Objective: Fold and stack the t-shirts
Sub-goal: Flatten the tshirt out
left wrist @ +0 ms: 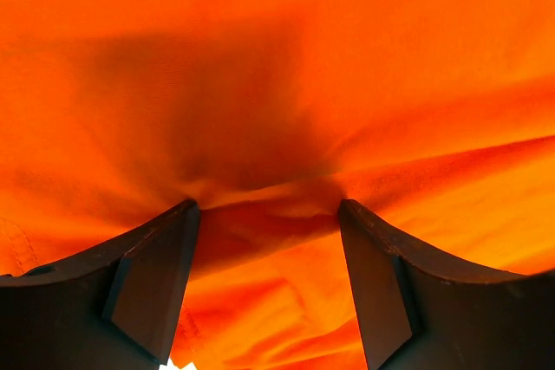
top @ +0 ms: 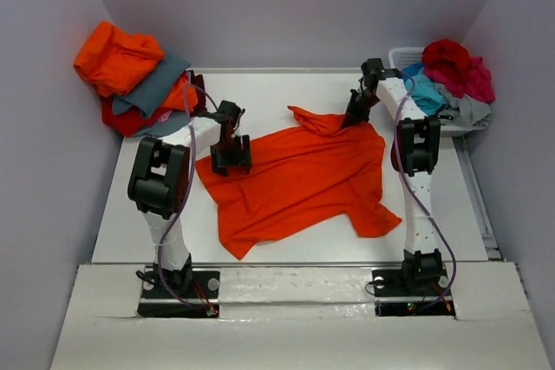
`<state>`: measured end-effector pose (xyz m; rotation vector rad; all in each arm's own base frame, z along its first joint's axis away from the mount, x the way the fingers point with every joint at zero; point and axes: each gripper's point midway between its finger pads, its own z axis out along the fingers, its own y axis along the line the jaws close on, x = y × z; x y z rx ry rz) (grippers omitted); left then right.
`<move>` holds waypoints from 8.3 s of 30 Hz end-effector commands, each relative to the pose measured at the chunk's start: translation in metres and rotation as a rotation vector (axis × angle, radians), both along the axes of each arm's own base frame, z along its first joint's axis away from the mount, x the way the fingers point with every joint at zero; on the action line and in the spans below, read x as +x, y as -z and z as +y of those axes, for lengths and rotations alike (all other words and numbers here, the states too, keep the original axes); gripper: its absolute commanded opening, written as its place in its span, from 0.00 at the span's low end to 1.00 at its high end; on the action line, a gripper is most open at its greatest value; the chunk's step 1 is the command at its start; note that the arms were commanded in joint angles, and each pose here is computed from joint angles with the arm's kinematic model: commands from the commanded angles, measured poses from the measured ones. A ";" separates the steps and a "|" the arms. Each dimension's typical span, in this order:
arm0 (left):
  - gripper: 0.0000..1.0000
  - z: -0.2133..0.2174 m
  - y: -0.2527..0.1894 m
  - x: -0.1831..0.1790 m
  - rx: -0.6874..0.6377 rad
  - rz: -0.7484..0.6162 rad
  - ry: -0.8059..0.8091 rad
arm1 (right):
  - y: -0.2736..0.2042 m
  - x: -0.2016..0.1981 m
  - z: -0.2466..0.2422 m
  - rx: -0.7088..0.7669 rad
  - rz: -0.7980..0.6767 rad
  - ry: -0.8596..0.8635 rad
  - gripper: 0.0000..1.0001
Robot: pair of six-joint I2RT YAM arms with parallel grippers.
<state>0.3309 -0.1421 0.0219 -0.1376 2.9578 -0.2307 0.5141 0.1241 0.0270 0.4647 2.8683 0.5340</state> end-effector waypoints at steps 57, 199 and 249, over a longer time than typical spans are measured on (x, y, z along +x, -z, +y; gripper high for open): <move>0.77 0.016 0.018 -0.082 0.071 0.176 0.081 | -0.019 0.046 0.011 0.327 -0.176 -0.004 0.15; 0.06 0.106 0.014 -0.033 -0.269 0.052 -0.526 | -0.037 0.051 -0.025 0.259 -0.217 0.064 0.57; 0.06 0.109 0.002 -0.031 -0.247 0.075 -0.486 | 0.028 0.030 0.090 0.500 -0.075 -0.127 0.28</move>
